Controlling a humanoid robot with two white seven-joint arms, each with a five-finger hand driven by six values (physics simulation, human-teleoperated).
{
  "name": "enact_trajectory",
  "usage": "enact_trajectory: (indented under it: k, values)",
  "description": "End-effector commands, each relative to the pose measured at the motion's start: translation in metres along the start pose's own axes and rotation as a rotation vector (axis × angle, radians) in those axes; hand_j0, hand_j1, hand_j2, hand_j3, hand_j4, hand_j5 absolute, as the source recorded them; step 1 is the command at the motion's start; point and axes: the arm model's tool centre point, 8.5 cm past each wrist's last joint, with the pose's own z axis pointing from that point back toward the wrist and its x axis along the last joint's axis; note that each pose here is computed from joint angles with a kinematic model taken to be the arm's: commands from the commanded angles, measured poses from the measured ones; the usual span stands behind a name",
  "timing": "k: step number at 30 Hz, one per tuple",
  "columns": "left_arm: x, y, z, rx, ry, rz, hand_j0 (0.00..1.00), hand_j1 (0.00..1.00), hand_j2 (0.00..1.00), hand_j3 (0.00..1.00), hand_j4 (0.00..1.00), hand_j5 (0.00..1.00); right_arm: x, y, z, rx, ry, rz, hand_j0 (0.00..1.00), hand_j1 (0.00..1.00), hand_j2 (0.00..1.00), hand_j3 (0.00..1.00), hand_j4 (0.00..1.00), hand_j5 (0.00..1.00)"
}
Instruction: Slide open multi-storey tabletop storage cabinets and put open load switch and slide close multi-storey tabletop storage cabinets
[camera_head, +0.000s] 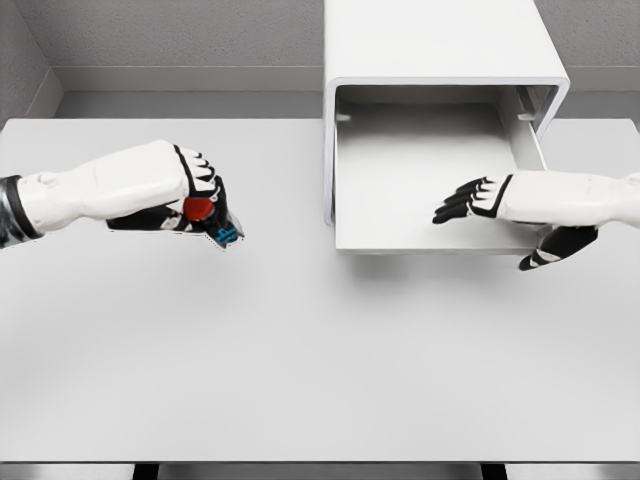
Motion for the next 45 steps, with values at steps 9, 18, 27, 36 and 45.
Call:
enact_trajectory:
  k: [9, 18, 27, 36, 45]
  values:
    - [0.009, 0.016, -0.031, 0.053, -0.076, -0.025, 0.40, 0.40, 0.40, 0.40, 0.40, 0.40, 0.001, -0.010, 0.039, -0.053, 0.042, -0.070, 1.00, 1.00, 1.00, 1.00, 1.00, 1.00]
    - [0.019, 0.038, -0.056, 0.082, -0.143, -0.075, 0.40, 0.40, 0.40, 0.40, 0.40, 0.40, 0.003, -0.029, 0.079, -0.088, 0.118, -0.057, 1.00, 1.00, 1.00, 1.00, 1.00, 1.00]
    - [0.025, 0.042, -0.071, 0.104, -0.174, -0.083, 0.40, 0.40, 0.40, 0.40, 0.40, 0.40, 0.006, -0.045, 0.104, -0.109, 0.180, -0.017, 1.00, 1.00, 1.00, 1.00, 1.00, 1.00]
    - [0.033, 0.047, -0.091, 0.136, -0.208, -0.103, 0.40, 0.40, 0.40, 0.40, 0.40, 0.40, 0.007, -0.050, 0.116, -0.109, 0.210, -0.005, 1.00, 1.00, 1.00, 1.00, 1.00, 1.00]
    - [0.036, 0.048, -0.126, 0.111, -0.242, -0.109, 0.40, 0.40, 0.40, 0.40, 0.40, 0.40, 0.007, -0.050, 0.120, -0.102, 0.225, -0.003, 1.00, 1.00, 1.00, 1.00, 1.00, 1.00]
